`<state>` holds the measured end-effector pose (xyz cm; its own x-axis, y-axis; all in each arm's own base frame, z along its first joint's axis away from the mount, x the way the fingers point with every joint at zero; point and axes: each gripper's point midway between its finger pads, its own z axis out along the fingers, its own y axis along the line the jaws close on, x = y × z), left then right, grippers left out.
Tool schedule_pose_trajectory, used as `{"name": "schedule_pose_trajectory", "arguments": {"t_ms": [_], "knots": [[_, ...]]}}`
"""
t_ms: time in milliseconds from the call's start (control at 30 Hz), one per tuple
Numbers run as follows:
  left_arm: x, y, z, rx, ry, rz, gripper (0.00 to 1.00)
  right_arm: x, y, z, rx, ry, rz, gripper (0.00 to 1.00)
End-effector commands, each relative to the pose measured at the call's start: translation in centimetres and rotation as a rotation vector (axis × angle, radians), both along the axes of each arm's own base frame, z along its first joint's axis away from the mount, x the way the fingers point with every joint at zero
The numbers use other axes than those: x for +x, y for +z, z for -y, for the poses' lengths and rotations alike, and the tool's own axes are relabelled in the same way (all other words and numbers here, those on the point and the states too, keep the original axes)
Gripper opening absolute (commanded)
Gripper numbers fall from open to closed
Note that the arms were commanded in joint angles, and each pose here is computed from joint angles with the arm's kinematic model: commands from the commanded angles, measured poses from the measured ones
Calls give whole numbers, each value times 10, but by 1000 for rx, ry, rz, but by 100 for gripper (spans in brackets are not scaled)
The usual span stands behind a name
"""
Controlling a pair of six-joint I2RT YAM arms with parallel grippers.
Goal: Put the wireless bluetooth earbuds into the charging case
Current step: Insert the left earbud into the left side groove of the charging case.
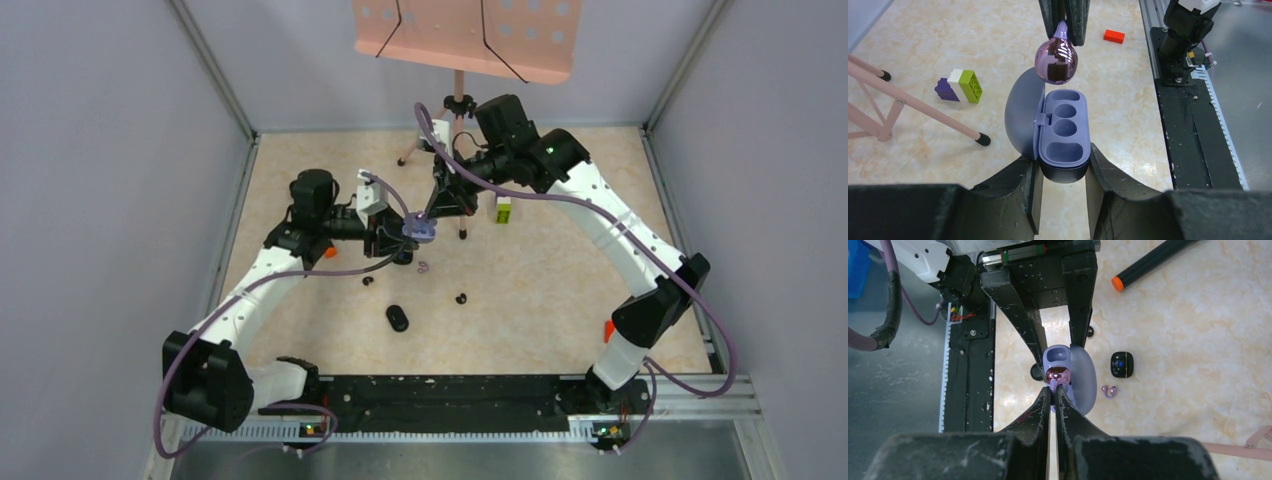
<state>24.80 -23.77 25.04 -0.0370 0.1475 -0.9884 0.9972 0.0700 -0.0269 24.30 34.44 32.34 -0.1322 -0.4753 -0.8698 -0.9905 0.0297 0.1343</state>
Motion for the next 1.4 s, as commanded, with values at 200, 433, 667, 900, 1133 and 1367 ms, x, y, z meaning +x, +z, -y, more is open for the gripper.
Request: {"name": "schedule_pose_trajectory", "arguments": {"t_ms": [200, 433, 667, 900, 1133, 1367], "knots": [[-10, 35, 8, -48, -72, 80, 0, -11, 6, -22, 62, 62, -40, 0], [-14, 42, 9, -58, -82, 72, 0, -8, 1, -29, 61, 72, -47, 0], [-13, 47, 9, -62, -79, 76, 0, -5, -5, -30, 51, 77, -42, 0], [-8, 47, 10, -63, -65, 70, 0, -6, -5, -27, 46, 73, -24, 0], [-4, 49, 11, -69, -50, 65, 0, -8, -5, -24, 41, 73, -20, 0], [-4, 47, 10, -66, -46, 62, 0, -8, -3, -19, 36, 64, -10, 0]]}}
